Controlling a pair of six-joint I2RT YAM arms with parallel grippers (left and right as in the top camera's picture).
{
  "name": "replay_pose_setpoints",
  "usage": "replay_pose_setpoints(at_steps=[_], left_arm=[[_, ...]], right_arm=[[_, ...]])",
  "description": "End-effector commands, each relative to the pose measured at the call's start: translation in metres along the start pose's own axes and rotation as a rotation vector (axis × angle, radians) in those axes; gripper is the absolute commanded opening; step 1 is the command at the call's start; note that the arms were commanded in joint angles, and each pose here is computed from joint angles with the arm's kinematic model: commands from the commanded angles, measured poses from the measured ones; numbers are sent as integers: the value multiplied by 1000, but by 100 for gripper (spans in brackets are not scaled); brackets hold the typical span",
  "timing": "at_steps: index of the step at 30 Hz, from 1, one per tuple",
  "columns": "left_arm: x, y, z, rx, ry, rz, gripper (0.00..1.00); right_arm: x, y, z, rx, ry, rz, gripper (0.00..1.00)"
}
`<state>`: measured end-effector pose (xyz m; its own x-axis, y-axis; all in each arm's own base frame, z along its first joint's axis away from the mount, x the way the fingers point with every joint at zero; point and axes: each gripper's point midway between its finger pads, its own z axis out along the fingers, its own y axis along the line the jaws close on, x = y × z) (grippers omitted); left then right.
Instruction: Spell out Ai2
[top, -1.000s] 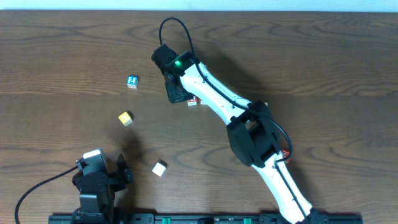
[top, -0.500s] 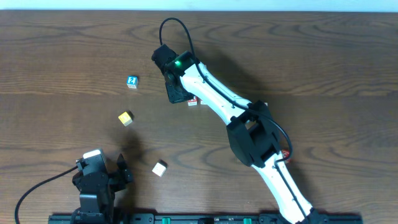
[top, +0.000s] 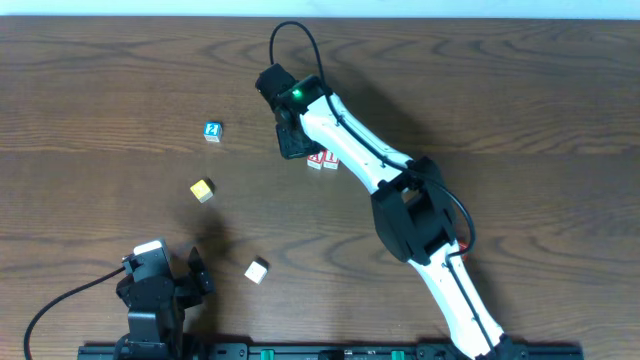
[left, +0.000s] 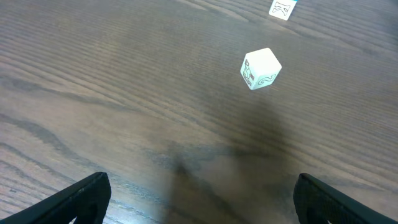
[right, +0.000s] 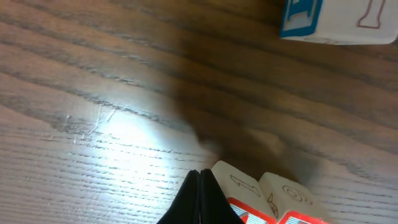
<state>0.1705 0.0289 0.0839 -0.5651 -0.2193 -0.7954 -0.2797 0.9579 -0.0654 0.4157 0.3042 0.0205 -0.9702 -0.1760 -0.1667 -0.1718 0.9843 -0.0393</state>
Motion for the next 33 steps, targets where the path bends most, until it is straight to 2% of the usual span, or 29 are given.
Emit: replay_pose_setpoints(at_steps=[1, 21, 29, 33], left_arm=[[8, 6, 1, -28, 26, 14, 95], [8, 6, 1, -28, 26, 14, 95], [8, 6, 1, -28, 26, 14, 95], [8, 6, 1, -28, 26, 14, 95]], right_arm=[[3, -5, 7, 26, 12, 11, 2], [15, -7, 7, 33, 61, -30, 2], [-1, 8, 7, -32, -2, -61, 2], [-16, -7, 8, -25, -32, -18, 2]])
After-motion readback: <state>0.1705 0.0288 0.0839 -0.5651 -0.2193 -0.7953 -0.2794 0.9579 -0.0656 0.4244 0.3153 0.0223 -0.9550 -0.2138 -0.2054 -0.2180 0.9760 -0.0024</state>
